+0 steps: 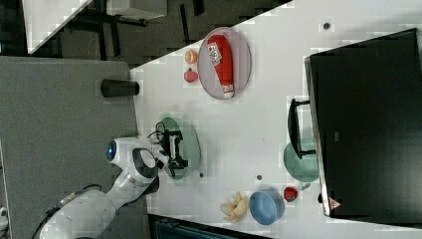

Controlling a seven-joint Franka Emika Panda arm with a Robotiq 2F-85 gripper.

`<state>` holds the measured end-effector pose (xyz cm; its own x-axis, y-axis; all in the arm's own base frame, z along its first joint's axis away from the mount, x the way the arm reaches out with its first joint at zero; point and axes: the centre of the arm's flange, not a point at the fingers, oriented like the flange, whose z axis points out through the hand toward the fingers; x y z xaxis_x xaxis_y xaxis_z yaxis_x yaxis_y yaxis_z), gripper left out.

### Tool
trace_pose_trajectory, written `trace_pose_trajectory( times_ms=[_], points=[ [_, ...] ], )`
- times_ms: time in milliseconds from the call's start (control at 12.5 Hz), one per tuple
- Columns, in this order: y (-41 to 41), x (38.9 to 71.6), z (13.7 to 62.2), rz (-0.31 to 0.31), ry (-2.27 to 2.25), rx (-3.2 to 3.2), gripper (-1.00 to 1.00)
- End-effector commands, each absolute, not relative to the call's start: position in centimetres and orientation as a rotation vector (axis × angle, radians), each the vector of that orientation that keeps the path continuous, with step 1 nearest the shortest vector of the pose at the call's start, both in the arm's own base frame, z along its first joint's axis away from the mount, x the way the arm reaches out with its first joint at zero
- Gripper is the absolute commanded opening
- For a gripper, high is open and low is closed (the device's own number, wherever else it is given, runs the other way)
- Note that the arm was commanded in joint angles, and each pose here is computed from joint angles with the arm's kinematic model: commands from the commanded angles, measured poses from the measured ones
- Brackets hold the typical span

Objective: Drag strainer left to right.

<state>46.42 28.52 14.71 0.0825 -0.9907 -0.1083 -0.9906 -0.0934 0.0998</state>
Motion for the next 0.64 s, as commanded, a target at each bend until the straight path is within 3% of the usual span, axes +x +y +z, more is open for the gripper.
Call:
trace_pose_trajectory(
  times_ms=[80,640],
  points=[
    [27.6,47.7,15.9,-0.180,-2.171,2.272,1.00],
    [22.0,48.2,16.9,-0.117,-2.229,2.188,1.00]
  ],
)
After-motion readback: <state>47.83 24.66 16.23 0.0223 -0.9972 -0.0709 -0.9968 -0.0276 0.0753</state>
